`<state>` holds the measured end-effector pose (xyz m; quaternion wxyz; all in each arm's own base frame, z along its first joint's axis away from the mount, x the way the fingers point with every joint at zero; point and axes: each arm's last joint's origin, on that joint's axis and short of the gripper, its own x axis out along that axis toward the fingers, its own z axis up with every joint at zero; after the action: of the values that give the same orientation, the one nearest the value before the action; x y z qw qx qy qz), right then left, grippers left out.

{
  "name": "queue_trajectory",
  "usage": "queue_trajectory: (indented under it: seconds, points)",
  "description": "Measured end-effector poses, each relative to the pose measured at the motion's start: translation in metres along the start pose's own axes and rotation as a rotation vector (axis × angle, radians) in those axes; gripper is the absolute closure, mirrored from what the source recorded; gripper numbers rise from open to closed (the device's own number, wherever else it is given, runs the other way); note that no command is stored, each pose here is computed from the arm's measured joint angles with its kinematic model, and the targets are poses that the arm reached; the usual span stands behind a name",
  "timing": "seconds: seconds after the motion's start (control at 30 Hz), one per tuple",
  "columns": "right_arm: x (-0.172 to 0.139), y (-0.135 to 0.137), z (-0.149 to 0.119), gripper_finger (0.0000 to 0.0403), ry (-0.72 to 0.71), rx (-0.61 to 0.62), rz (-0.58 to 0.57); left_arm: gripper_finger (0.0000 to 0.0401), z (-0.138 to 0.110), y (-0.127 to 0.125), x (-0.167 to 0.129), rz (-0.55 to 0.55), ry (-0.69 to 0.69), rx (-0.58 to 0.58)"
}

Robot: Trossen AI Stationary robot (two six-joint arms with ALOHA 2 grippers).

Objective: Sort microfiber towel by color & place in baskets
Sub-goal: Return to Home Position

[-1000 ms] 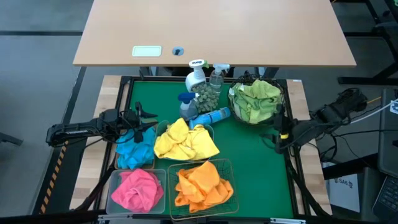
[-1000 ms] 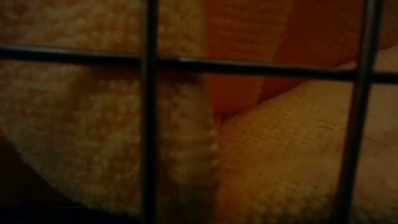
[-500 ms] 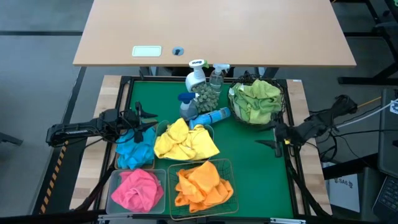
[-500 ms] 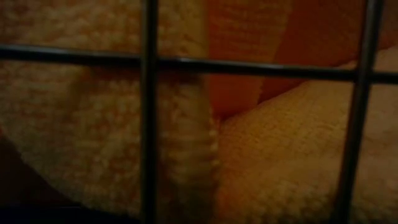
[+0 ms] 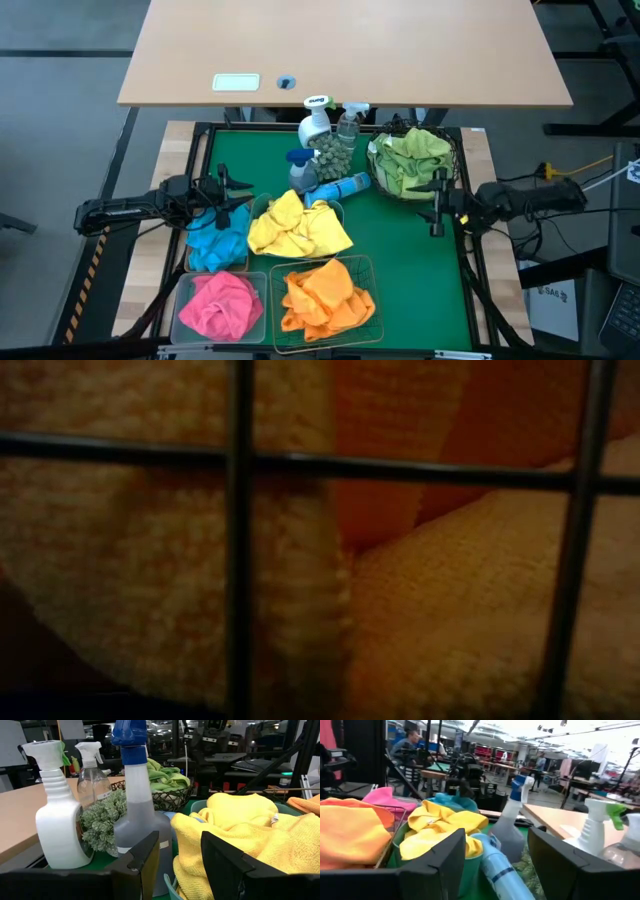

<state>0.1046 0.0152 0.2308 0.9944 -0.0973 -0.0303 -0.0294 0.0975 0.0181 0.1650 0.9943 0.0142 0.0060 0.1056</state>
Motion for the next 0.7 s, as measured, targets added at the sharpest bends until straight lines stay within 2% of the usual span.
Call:
queue_trajectory:
  seconds: [0.17, 0.27, 0.43, 0.7]
  points:
    - [0.002, -0.009, -0.009, 0.0189, 0.057, 0.032, 0.104, 0.0261, 0.0, 0.0, 0.0, 0.0, 0.0, 0.0]
    - [0.002, -0.013, -0.016, 0.0189, 0.122, 0.065, 0.081, 0.0261, 0.0, 0.0, 0.0, 0.0, 0.0, 0.0]
    - [0.0, -0.014, -0.019, 0.0189, 0.152, 0.085, 0.071, 0.0261, 0.0, 0.0, 0.0, 0.0, 0.0, 0.0]
    - [-0.01, -0.011, -0.022, 0.0189, 0.165, 0.088, 0.182, 0.0261, 0.0, 0.0, 0.0, 0.0, 0.0, 0.0]
